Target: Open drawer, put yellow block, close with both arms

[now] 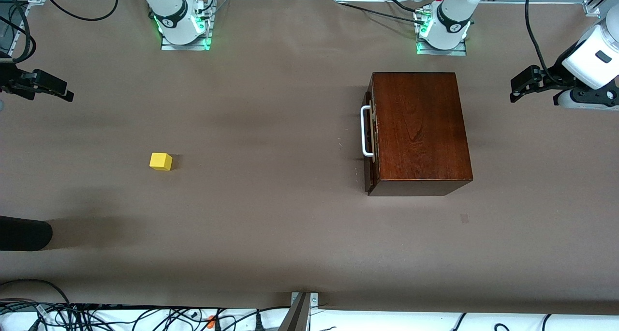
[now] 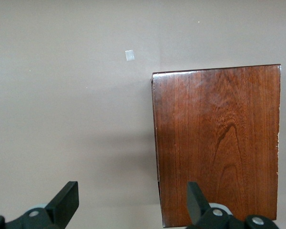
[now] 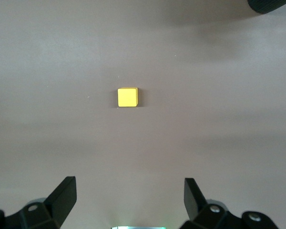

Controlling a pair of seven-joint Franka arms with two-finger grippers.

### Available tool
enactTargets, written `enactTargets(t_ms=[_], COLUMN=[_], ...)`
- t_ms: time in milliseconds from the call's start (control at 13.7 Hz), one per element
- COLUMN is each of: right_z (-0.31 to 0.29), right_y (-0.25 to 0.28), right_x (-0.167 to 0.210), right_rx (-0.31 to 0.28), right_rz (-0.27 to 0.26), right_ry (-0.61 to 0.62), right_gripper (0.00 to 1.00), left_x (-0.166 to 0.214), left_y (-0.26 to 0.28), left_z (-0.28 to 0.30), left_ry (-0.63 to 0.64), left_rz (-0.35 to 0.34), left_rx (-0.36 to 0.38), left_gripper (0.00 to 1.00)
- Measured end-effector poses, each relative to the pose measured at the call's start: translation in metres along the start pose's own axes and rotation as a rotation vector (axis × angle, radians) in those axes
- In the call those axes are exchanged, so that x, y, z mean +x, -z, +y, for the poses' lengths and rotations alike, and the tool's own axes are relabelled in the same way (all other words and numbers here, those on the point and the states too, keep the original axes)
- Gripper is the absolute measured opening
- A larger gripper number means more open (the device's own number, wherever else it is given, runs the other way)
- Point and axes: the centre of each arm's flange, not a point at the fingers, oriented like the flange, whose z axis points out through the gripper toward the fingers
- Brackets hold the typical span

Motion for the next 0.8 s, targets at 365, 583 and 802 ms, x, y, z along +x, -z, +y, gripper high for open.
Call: enactTargets(t_ms=[365,583,802], right_z=[0.002,0.003,0.003], right_y=[0.000,0.000,0.000], right_x=[0.000,0.000,0.000], right_rx=[0.000,0.000,0.000], right_rz=[0.000,0.000,0.000], right_ry=[-0.004,-0.004,-0.005], right_gripper=[1.00,1.00,1.00], left_x=[0.002,0.001,-0.008], left_y=[-0.002,-0.004,-0.008], left_z=[-0.003,0.036,0.113], left_ry=[0.017,0.042,0.066], left_rz=[0.002,-0.004,-0.011], left_rx=[-0.004,-0.008,0.000], left_gripper=[1.00,1.00,1.00])
